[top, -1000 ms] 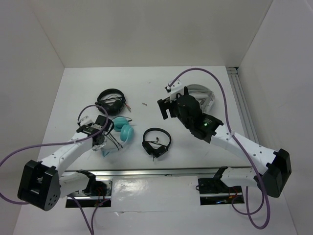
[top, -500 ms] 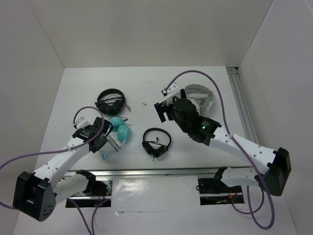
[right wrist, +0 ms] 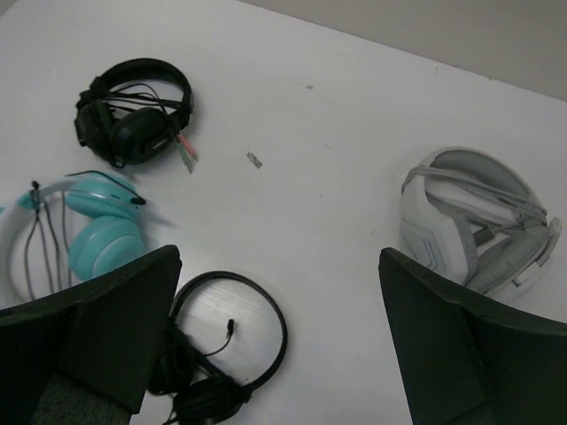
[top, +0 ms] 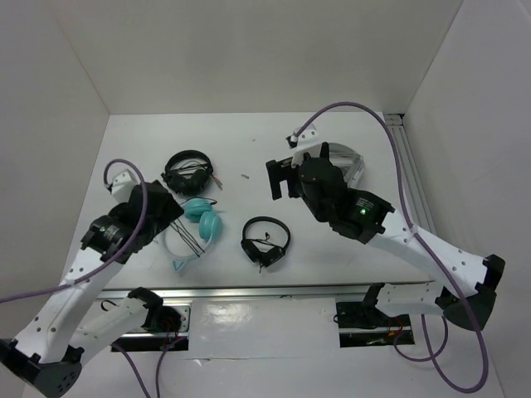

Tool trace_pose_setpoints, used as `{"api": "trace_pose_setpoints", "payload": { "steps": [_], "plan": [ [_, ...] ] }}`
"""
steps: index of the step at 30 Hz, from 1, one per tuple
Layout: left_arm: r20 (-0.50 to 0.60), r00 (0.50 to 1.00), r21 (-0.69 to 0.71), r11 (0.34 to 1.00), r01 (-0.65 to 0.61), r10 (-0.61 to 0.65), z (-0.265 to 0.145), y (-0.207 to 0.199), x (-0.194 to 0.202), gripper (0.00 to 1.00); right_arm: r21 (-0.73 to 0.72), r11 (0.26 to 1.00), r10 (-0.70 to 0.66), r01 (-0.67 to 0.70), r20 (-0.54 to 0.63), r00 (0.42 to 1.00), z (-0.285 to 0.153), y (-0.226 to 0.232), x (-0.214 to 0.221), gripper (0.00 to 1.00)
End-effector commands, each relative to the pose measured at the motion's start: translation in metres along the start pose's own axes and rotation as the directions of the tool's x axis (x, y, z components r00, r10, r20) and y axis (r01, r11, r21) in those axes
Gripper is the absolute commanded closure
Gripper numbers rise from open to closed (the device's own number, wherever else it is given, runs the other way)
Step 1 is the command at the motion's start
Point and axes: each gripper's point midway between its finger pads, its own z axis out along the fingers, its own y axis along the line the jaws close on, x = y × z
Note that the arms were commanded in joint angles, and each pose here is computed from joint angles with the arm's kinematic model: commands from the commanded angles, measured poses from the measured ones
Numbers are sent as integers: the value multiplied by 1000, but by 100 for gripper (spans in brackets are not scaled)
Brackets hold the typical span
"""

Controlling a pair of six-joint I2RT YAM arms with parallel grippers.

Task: Wrap the headphones

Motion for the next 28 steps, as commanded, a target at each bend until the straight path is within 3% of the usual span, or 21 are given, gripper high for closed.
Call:
{"api": "trace_pose_setpoints", "payload": {
  "steps": [1, 4, 8, 12, 19, 28],
  "plan": [
    [105, 984, 82, 985, -154, 145, -44, -6, -45, 0, 57, 992, 117, -115, -24, 993, -48, -20, -12, 0],
    [220, 962, 192, 960, -203, 159, -91, -16, -86, 0, -7, 984, 178, -178, 7, 984, -88, -34, -35, 0],
    [381, 920, 378, 894, -242, 88, -172, -24, -138, 0, -124, 952, 293, -279, 114, 949, -145, -59, -82, 0],
    [455, 890, 484, 832, -273, 28, -226, -23, -164, 0, -235, 914, 378, -331, 194, 905, -197, -81, -117, 0],
    [475, 880, 580, 762, -288, -28, -263, -7, -162, 0, -150, 931, 359, -333, 207, 910, -213, -111, -107, 0],
    [486, 874, 573, 760, -307, -14, -265, -7, -164, 0, -90, 949, 316, -303, 229, 921, -217, -124, -107, 0]
  ]
}}
